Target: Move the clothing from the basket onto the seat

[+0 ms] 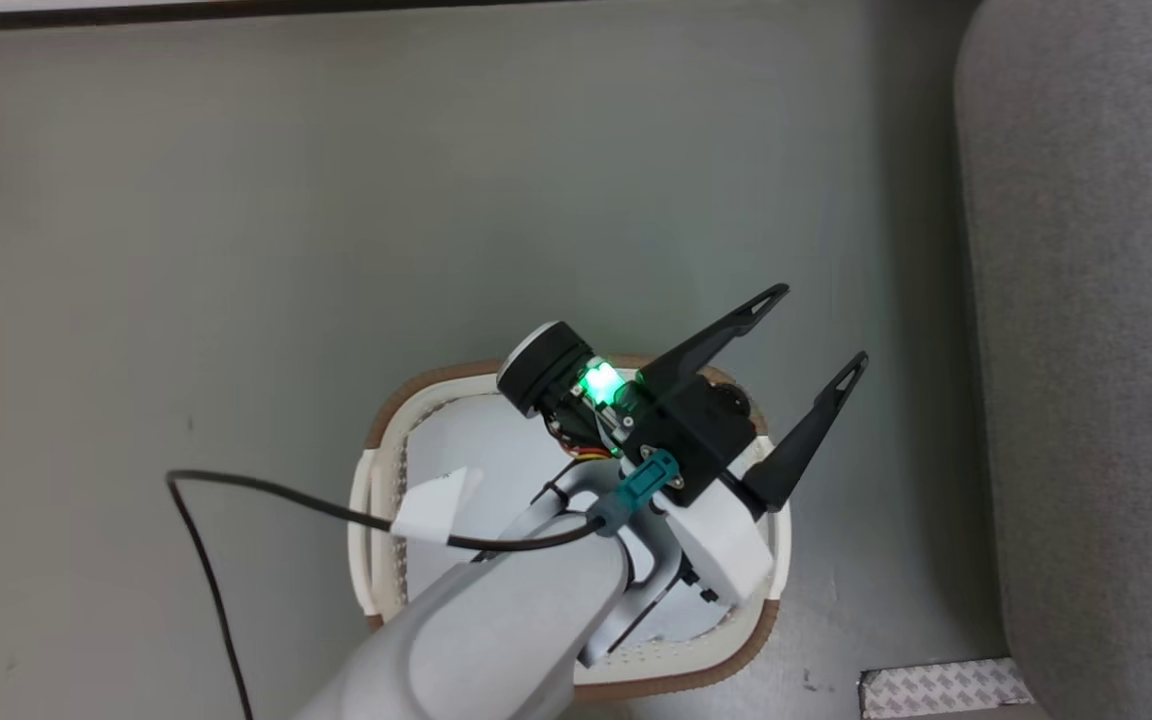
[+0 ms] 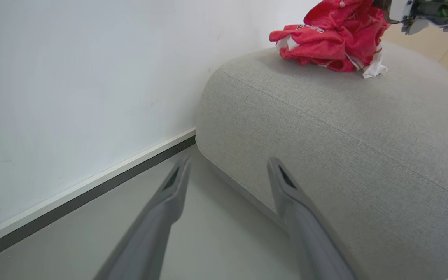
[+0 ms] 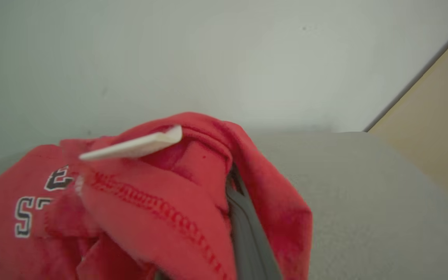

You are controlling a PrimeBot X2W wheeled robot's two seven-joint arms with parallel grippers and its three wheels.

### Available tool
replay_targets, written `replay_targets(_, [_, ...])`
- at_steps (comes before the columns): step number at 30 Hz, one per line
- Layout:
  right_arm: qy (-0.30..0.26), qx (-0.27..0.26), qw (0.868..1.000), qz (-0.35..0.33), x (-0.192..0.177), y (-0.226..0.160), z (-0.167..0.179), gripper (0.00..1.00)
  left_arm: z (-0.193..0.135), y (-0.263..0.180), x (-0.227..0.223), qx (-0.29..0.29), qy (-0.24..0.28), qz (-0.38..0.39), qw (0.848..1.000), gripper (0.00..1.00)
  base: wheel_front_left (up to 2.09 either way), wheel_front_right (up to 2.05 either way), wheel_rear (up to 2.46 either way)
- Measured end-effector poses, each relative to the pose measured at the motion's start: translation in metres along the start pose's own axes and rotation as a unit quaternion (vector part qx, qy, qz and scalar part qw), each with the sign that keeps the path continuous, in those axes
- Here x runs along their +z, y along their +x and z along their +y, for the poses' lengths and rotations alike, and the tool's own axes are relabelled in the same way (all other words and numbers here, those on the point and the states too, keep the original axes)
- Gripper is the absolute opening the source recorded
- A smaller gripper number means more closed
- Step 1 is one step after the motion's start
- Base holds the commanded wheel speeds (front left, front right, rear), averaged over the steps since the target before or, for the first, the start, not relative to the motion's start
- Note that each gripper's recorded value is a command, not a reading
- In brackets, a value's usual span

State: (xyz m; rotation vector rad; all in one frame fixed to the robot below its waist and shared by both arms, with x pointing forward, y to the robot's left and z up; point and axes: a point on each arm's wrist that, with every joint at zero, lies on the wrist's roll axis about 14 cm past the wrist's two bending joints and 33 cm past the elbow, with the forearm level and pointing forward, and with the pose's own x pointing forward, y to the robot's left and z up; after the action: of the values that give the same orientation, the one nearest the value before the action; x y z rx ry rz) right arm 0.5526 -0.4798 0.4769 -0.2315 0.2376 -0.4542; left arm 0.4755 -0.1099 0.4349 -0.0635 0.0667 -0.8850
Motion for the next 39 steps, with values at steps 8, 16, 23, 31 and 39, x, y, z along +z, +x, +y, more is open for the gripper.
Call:
replay_targets(8, [0.027,-0.013,0.999,0.035,-0.024,-0.022,-0.004,1.0,0.012,-0.014,-0.001,0.032,0.004,0.017,0.999,1.0,0.0,0.0,0.0])
replay_targets(16, [0.035,0.018,0.999,-0.007,-0.008,-0.067,-0.004,1.0,0.012,-0.032,0.024,0.064,0.011,0.001,0.998,1.0,0.0,0.0,0.0])
replay_targets(23, [0.055,0.08,0.992,-0.081,0.019,-0.126,0.021,1.0,0.023,-0.07,0.044,0.125,0.014,-0.01,0.992,1.0,0.0,0.0,0.0])
replay_targets(31, [0.099,0.177,0.971,-0.125,0.023,-0.21,0.089,1.0,0.036,-0.133,0.05,0.213,0.009,-0.009,0.977,1.0,0.0,0.0,0.0])
replay_targets(39, [0.128,0.256,0.945,-0.159,0.034,-0.277,0.151,1.0,0.058,-0.205,0.053,0.308,0.004,-0.019,0.951,1.0,0.0,0.0,0.0])
